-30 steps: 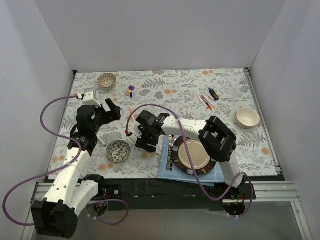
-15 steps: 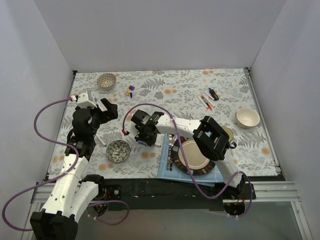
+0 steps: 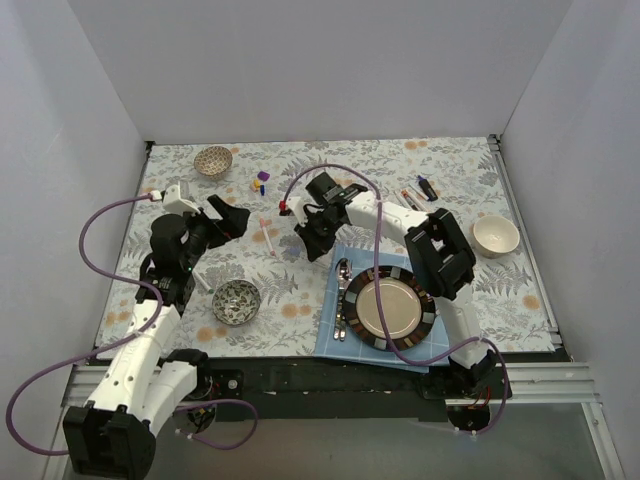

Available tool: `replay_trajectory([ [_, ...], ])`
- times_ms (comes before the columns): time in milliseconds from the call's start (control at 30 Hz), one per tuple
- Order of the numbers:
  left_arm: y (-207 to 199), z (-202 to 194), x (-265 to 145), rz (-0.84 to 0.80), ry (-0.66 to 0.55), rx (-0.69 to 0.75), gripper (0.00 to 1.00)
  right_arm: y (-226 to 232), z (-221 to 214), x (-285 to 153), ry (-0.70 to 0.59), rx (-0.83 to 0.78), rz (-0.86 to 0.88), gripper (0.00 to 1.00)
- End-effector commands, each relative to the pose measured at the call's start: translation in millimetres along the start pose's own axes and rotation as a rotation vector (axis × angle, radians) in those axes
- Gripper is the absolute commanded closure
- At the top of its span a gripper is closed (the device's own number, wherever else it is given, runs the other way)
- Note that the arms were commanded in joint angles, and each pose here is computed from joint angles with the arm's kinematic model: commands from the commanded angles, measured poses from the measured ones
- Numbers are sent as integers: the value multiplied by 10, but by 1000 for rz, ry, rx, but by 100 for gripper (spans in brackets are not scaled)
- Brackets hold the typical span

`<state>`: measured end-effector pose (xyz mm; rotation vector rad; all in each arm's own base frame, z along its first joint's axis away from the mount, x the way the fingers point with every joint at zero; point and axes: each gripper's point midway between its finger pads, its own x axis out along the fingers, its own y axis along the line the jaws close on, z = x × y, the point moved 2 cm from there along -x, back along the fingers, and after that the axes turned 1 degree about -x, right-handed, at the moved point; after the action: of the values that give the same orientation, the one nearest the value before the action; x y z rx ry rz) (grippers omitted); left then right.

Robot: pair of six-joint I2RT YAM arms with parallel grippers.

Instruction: Open the pen caps

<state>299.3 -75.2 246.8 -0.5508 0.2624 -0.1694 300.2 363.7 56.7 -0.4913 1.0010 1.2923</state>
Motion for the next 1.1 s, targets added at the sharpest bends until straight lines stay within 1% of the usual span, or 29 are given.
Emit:
replay_trajectory([
  [0, -196, -274, 69, -151, 109, -168, 2, 253, 394, -494, -220, 5, 148, 99],
  [33, -317, -270, 75, -230, 112, -199, 2, 210, 388, -552, -238, 22, 159, 99],
  [67, -367, -333, 80, -262, 141, -279, 2, 206, 400, -606, -257, 31, 174, 99],
  [100, -385, -390, 139, -299, 148, -319, 2, 246, 411, -639, -280, 49, 218, 99],
  [133, -442, -467, 132, -346, 190, -356, 2, 199, 407, -698, -302, 68, 232, 99],
  [167, -478, -489, 147, -362, 214, -430, 2, 206, 426, -767, -326, 76, 250, 99],
  [200, -486, -540, 181, -373, 236, -462, 2, 261, 416, -800, -347, 89, 305, 99],
  [267, -545, -637, 259, -416, 278, -507, 2, 227, 450, -925, -397, 117, 334, 99],
  [300, -590, -659, 282, -428, 292, -525, 2, 261, 457, -969, -416, 123, 376, 99],
  [333, -683, -727, 329, -442, 319, -520, 2, 249, 446, -983, -431, 146, 393, 99],
  [367, -717, -733, 381, -428, 310, -516, 2, 272, 455, -1012, -442, 149, 411, 99],
  [433, -816, -861, 430, -416, 339, -483, 2, 311, 433, -1044, -455, 177, 462, 99],
  [467, -845, -859, 486, -406, 335, -475, 2, 321, 452, -1065, -469, 172, 473, 99],
  [533, -859, -898, 541, -387, 327, -472, 8, 345, 451, -1096, -481, 179, 507, 99],
  [600, -866, -913, 600, -375, 315, -475, 12, 366, 455, -1113, -491, 190, 534, 99],
  [767, -939, -1025, 683, -362, 339, -466, 19, 366, 446, -1133, -509, 194, 564, 99],
  [800, -947, -1047, 706, -359, 345, -466, 26, 382, 440, -1136, -502, 217, 576, 99],
  [900, -959, -1079, 725, -355, 352, -463, 32, 385, 430, -1145, -505, 224, 583, 99],
  [933, -972, -1090, 734, -356, 355, -461, 40, 374, 433, -1153, -509, 226, 584, 99],
  [1000, -979, -1090, 747, -354, 356, -458, 51, 374, 429, -1156, -511, 229, 590, 99],
  [1033, -984, -1094, 752, -354, 358, -457, 62, 376, 431, -1155, -513, 231, 593, 99],
  [1067, -987, -1091, 757, -354, 358, -455, 67, 378, 424, -1150, -511, 233, 594, 99],
])
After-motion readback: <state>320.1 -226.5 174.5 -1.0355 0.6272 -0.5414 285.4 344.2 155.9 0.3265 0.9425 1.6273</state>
